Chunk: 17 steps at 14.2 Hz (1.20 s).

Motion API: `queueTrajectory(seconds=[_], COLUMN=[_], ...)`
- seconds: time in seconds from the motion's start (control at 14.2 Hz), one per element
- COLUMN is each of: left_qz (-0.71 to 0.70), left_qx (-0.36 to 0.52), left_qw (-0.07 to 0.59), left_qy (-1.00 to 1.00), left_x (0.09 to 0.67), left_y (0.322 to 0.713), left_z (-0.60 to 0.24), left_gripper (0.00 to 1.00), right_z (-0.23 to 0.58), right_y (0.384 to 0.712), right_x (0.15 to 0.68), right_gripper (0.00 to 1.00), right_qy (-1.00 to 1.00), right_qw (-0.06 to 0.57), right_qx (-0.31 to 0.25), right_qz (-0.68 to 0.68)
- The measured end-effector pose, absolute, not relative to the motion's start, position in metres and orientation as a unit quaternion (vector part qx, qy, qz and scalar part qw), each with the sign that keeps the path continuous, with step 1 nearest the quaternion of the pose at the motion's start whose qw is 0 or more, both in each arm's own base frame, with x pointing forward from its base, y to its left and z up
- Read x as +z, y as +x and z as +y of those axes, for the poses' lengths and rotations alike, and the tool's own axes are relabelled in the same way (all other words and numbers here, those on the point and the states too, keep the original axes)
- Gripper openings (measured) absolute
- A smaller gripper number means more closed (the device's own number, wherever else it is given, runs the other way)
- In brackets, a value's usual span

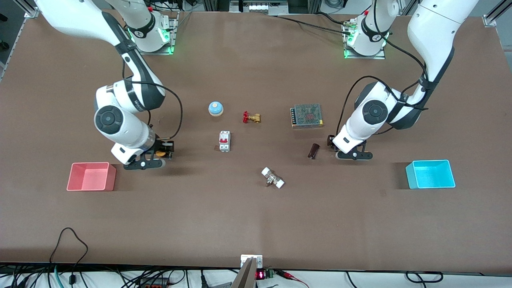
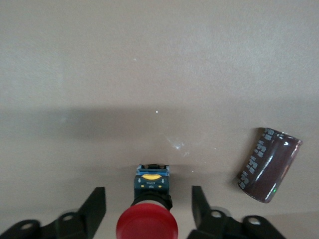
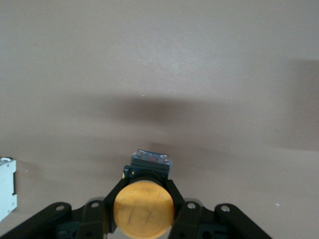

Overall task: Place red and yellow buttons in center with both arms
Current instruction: 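Lift both buttons out of the boxes and carry them toward the table center, then lower the red button beside the capacitor and open the left gripper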

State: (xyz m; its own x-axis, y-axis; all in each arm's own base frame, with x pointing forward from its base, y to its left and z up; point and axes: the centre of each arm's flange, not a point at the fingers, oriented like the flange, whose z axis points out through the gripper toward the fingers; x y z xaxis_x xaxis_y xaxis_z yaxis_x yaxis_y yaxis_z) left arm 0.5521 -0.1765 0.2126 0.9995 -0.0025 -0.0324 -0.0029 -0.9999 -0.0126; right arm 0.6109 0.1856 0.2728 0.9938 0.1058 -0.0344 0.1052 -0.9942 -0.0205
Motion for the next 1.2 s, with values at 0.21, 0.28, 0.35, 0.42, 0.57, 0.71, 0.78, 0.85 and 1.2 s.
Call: queueTrajectory(seconds=[0.21,0.28,0.35,0.42,0.57,0.71,0.78,0.85,1.2], left_qz=[0.011,0.025,0.037,0.045,0.056,0.075,0.086,0.09,0.087], left_qx=[0.015,0.023,0.033,0.041,0.045,0.047,0.049,0.052,0.099], left_qw=[0.042,0.06,0.076,0.089,0.101,0.105,0.106,0.099,0.057], left_qy=[-0.999,-0.998,-0.996,-0.994,-0.992,-0.99,-0.989,-0.99,-0.99], left_x=[0.262,0.286,0.311,0.339,0.389,0.43,0.448,0.466,0.543], left_y=[0.57,0.578,0.587,0.596,0.613,0.624,0.627,0.63,0.619], left_z=[-0.167,-0.162,-0.156,-0.15,-0.142,-0.134,-0.13,-0.127,-0.115], left_gripper=[1.0,1.0,1.0,1.0,1.0,1.0,1.0,1.0,1.0], right_z=[0.199,0.203,0.206,0.209,0.212,0.212,0.213,0.213,0.213], right_y=[0.607,0.605,0.604,0.604,0.604,0.604,0.604,0.604,0.604], right_x=[0.252,0.245,0.238,0.232,0.222,0.216,0.215,0.216,0.215], right_gripper=[0.35,0.35,0.35,0.35,0.35,0.35,0.35,0.35,0.37], right_qy=[-0.998,-0.997,-0.997,-0.997,-0.997,-0.997,-0.997,-0.997,-0.997], right_qw=[0.016,0.017,0.019,0.022,0.027,0.029,0.029,0.029,0.029], right_qx=[0.025,0.026,0.028,0.026,0.023,0.023,0.022,0.022,0.022], right_qz=[-0.063,-0.066,-0.068,-0.069,-0.071,-0.07,-0.07,-0.07,-0.07])
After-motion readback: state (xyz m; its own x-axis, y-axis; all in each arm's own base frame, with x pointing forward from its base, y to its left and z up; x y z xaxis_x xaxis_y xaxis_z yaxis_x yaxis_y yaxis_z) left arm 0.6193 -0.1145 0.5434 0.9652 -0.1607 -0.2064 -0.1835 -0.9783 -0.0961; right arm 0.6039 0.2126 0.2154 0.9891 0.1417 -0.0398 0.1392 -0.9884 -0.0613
